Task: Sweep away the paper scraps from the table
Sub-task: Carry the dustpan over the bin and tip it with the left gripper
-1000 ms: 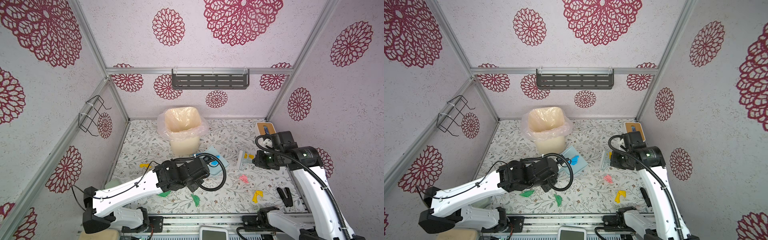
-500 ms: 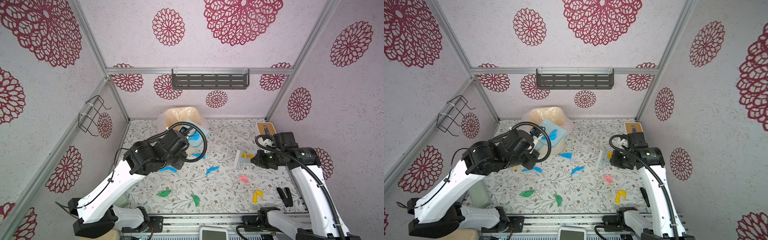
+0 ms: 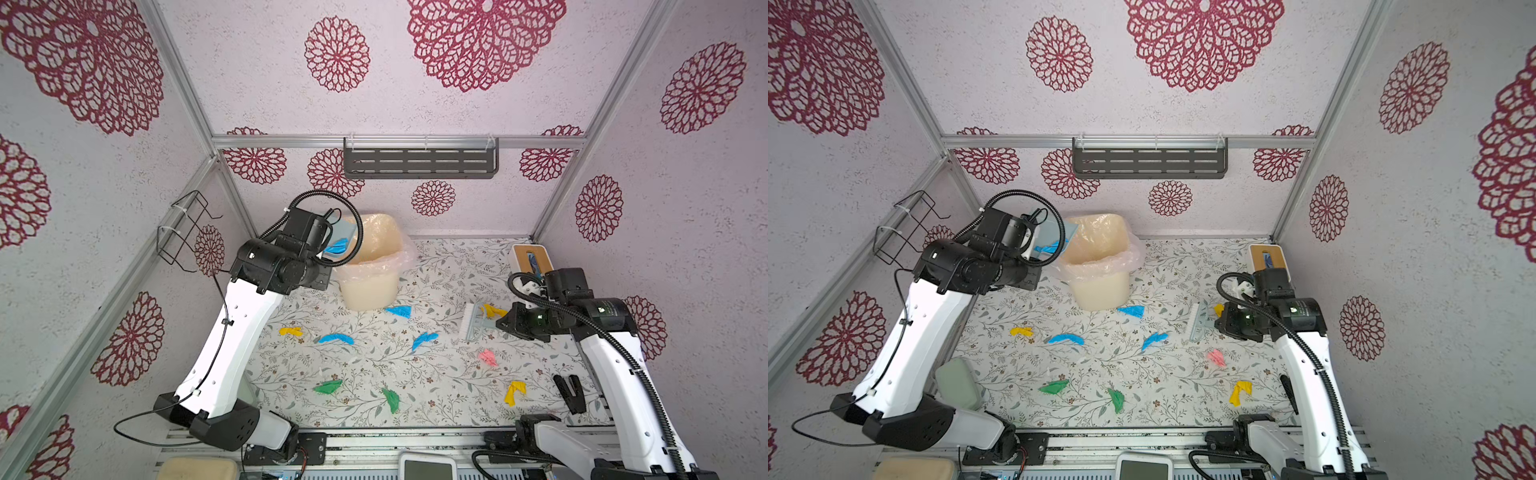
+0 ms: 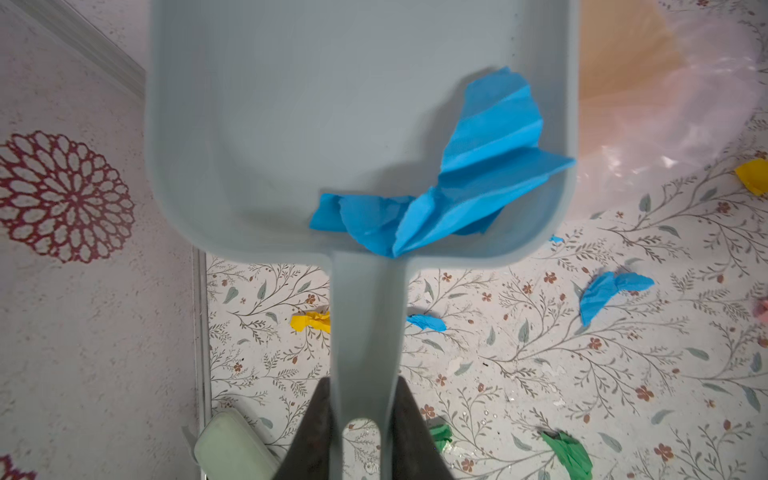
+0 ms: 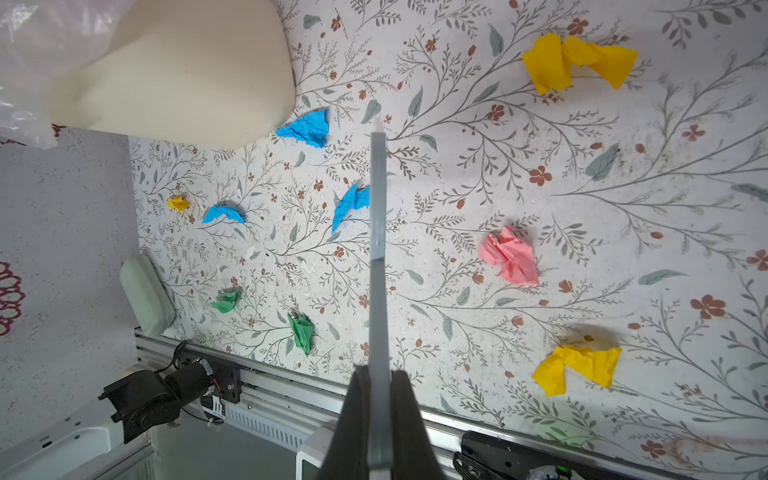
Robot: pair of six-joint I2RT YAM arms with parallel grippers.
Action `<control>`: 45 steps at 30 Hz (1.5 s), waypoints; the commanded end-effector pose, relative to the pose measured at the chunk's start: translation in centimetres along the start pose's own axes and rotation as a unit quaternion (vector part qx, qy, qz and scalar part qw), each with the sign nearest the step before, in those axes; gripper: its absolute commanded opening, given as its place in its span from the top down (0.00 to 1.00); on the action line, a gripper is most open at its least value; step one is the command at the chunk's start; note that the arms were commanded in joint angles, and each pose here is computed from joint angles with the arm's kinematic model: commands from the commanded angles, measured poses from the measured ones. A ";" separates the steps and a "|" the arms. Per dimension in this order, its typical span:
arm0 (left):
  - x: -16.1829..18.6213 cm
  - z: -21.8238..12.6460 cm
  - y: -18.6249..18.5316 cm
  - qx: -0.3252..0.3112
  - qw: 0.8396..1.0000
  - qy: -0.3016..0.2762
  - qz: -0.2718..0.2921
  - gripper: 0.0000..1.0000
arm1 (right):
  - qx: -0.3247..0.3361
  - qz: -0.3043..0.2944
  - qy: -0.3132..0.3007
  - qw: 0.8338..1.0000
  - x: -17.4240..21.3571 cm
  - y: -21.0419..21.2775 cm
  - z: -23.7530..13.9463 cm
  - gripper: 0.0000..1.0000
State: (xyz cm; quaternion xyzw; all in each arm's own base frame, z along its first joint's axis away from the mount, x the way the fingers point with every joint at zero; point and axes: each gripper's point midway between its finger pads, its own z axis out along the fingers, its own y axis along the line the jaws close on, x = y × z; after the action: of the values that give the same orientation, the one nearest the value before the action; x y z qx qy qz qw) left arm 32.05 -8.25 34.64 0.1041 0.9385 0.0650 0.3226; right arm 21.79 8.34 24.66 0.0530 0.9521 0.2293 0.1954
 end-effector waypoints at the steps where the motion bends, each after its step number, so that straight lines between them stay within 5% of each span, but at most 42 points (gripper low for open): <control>1: -1.7 1.0 0.8 0.000 1.000 -0.007 0.025 1.00 | -0.015 -0.009 -0.015 1.000 -0.3 0.7 -0.8 1.00; 18: -6.6 7.5 0.0 -0.053 0.979 0.027 0.197 1.00 | -0.013 -0.008 0.009 1.000 0.6 0.3 -0.5 1.00; 29: -8.6 8.3 0.8 -0.176 0.924 0.033 0.337 1.00 | -0.021 -0.001 0.015 1.000 0.9 0.4 -0.5 1.00; 39: -10.7 7.8 0.2 -0.244 0.845 0.018 0.475 1.00 | -0.023 -0.002 0.012 1.000 1.0 0.7 -1.1 1.00; 45: -11.8 6.5 0.2 -0.275 0.812 0.004 0.514 1.00 | -0.030 0.002 0.011 0.999 1.3 0.8 -1.1 1.00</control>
State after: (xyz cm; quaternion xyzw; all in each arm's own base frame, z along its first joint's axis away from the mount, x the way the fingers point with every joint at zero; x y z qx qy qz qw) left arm 45.36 -10.87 32.12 0.4867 0.7238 0.4384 0.2169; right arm 20.76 8.73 24.63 0.0512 0.9511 0.2490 0.1753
